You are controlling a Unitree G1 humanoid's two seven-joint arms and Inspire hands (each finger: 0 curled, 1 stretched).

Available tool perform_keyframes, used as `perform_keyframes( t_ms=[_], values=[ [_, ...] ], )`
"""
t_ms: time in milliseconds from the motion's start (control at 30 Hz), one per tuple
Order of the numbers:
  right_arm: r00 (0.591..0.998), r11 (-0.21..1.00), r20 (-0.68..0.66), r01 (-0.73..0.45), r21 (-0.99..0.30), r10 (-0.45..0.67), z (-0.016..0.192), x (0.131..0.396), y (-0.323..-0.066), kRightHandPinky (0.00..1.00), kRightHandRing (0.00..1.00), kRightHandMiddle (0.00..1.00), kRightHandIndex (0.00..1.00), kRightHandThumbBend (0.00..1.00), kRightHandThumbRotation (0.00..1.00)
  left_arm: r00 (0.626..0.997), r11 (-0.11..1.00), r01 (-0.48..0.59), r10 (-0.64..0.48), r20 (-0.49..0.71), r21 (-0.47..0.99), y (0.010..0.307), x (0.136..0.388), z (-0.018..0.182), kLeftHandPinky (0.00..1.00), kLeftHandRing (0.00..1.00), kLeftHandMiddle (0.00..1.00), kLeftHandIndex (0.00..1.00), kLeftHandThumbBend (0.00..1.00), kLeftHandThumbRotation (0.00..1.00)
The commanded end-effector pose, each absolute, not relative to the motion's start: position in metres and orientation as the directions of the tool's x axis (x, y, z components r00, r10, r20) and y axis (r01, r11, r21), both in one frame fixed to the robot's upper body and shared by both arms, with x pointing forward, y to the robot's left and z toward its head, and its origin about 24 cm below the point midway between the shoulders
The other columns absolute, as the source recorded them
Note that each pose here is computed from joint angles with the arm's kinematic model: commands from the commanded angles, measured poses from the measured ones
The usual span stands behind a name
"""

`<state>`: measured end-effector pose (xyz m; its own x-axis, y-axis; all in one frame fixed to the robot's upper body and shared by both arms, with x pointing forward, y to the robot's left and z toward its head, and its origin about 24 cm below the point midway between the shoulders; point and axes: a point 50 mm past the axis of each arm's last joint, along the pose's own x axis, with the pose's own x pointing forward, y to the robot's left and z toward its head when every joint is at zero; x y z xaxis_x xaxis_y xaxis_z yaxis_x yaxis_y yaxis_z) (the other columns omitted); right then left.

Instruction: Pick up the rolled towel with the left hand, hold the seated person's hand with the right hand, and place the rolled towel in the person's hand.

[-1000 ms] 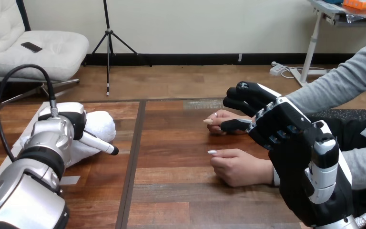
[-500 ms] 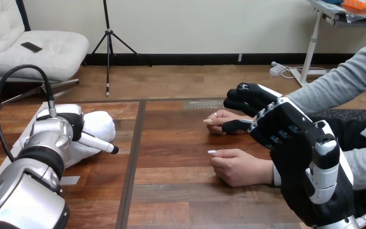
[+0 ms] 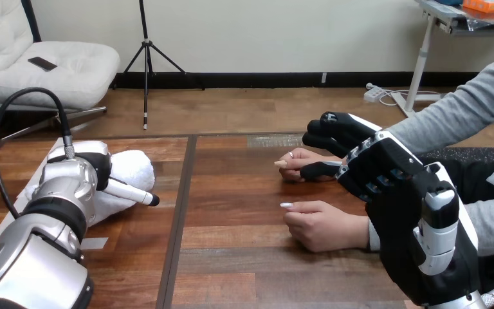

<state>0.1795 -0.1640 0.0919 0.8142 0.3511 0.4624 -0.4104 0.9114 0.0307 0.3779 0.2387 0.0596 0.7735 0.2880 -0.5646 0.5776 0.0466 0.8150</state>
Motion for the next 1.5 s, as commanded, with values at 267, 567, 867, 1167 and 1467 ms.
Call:
perform_keyframes(
  t_ms=[267,567,867,1167,1467],
  values=[
    [0.759,0.907,0.551,-0.421,0.010,0.347,0.110,0.181,-0.164,0.67,0.82,0.82,0.79,0.87,0.93,0.799,0.064,0.517,0.320,-0.509,0.853,0.249,0.387,0.085,1.00,1.00,1.00,1.00,1.00,0.74],
    [0.758,0.906,0.552,-0.423,0.009,0.348,0.112,0.180,-0.165,0.67,0.82,0.82,0.79,0.88,0.93,0.798,0.081,0.507,0.333,-0.503,0.858,0.255,0.385,0.085,0.94,0.97,0.98,0.99,1.00,0.71],
    [0.755,0.908,0.558,-0.419,0.007,0.345,0.113,0.179,-0.167,0.66,0.82,0.82,0.79,0.90,0.94,0.804,0.063,0.492,0.351,-0.480,0.869,0.260,0.383,0.085,0.79,0.87,0.89,0.90,0.96,0.58],
    [0.749,0.911,0.569,-0.412,0.002,0.338,0.116,0.178,-0.168,0.66,0.81,0.81,0.78,0.91,0.95,0.839,0.102,0.395,0.364,-0.404,0.913,0.262,0.383,0.085,0.63,0.75,0.81,0.81,0.88,0.34],
    [0.742,0.906,0.575,-0.422,0.003,0.344,0.116,0.178,-0.168,0.65,0.81,0.81,0.78,0.90,0.95,0.872,0.142,0.300,0.360,-0.332,0.943,0.260,0.384,0.086,0.35,0.48,0.60,0.70,0.82,0.05]
  ],
)
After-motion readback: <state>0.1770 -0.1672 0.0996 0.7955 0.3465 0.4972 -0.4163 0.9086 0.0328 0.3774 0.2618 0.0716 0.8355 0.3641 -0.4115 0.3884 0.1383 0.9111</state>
